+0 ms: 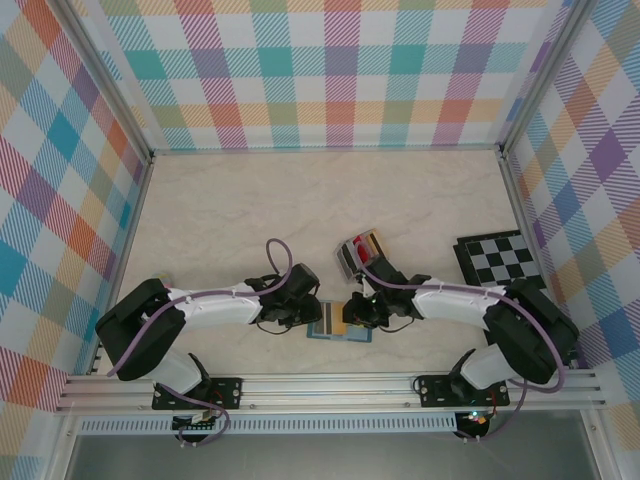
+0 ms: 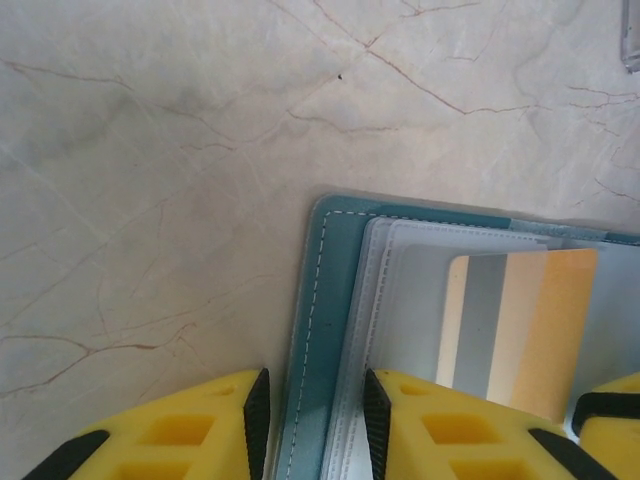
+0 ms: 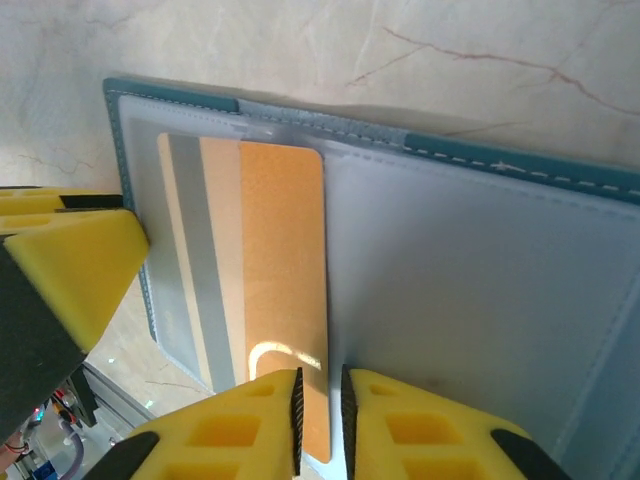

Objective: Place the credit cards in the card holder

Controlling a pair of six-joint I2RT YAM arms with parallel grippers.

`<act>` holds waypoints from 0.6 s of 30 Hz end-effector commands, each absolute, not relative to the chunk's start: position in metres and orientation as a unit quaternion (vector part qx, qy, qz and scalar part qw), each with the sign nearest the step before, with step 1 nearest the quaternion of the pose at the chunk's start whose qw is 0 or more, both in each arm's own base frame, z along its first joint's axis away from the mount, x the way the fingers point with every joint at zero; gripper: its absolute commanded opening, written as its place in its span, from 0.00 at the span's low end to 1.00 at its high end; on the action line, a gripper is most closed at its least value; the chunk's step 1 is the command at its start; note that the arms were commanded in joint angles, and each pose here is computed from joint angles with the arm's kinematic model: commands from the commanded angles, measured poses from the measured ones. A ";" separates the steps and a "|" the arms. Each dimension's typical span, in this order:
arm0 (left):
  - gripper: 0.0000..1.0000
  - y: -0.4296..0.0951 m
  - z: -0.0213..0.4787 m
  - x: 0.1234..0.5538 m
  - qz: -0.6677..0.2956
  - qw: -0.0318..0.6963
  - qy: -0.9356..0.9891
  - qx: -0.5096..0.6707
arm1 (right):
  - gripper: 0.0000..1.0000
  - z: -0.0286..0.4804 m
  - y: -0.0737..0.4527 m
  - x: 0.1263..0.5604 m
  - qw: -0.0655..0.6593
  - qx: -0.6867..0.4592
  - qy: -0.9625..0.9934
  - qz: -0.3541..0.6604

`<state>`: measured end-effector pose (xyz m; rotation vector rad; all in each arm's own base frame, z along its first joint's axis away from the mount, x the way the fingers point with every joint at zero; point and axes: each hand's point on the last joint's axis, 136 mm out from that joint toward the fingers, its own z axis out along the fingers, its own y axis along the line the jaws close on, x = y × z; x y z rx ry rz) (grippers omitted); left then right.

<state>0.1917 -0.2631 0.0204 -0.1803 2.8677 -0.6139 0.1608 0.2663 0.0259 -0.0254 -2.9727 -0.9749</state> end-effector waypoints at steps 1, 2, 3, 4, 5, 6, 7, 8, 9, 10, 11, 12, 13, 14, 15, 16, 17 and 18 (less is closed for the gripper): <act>0.32 -0.267 0.008 0.183 -0.216 0.079 0.971 -0.059 | 0.18 0.032 0.280 0.163 0.013 0.007 -0.944 -0.330; 0.32 -0.267 0.009 0.183 -0.218 0.079 0.971 -0.059 | 0.17 0.032 0.282 0.164 0.014 0.008 -0.943 -0.332; 0.32 -0.267 0.008 0.182 -0.219 0.078 0.971 -0.059 | 0.16 0.032 0.284 0.164 0.014 0.009 -0.943 -0.332; 0.32 -0.268 0.009 0.182 -0.220 0.079 0.970 -0.061 | 0.16 0.033 0.286 0.164 0.012 0.011 -0.942 -0.335; 0.32 -0.267 0.008 0.182 -0.220 0.079 0.970 -0.062 | 0.16 0.035 0.288 0.165 0.009 0.011 -0.941 -0.339; 0.32 -0.268 0.008 0.181 -0.221 0.078 0.970 -0.063 | 0.16 0.036 0.289 0.166 0.010 0.011 -0.940 -0.342; 0.32 -0.268 0.008 0.181 -0.222 0.078 0.970 -0.064 | 0.16 0.037 0.292 0.167 0.011 0.012 -0.939 -0.345; 0.32 -0.268 0.008 0.180 -0.224 0.077 0.969 -0.066 | 0.16 0.038 0.294 0.168 0.012 0.011 -0.938 -0.347; 0.32 -0.268 0.008 0.181 -0.225 0.078 0.969 -0.068 | 0.16 0.039 0.295 0.169 0.013 0.008 -0.937 -0.348; 0.32 -0.268 0.008 0.181 -0.227 0.077 0.968 -0.071 | 0.15 0.038 0.295 0.169 0.014 0.003 -0.938 -0.347; 0.32 -0.269 0.008 0.180 -0.230 0.077 0.967 -0.074 | 0.15 0.037 0.295 0.170 0.016 -0.005 -0.938 -0.346; 0.32 -0.269 0.009 0.180 -0.234 0.077 0.966 -0.077 | 0.15 0.038 0.297 0.171 0.016 -0.008 -0.937 -0.349; 0.32 -0.269 0.009 0.180 -0.237 0.078 0.965 -0.081 | 0.16 0.038 0.300 0.170 0.019 -0.009 -0.935 -0.353; 0.32 -0.270 0.010 0.180 -0.242 0.078 0.963 -0.085 | 0.16 0.038 0.300 0.170 0.022 -0.014 -0.936 -0.351; 0.32 -0.270 0.011 0.180 -0.245 0.079 0.962 -0.088 | 0.16 0.038 0.302 0.170 0.022 -0.013 -0.936 -0.350; 0.32 -0.271 0.011 0.180 -0.248 0.080 0.961 -0.091 | 0.16 0.038 0.303 0.170 0.023 -0.012 -0.936 -0.350; 0.32 -0.271 0.012 0.180 -0.249 0.080 0.961 -0.093 | 0.16 0.038 0.305 0.171 0.022 -0.010 -0.937 -0.350; 0.32 -0.271 0.013 0.180 -0.252 0.081 0.960 -0.094 | 0.16 0.039 0.307 0.171 0.022 -0.006 -0.936 -0.352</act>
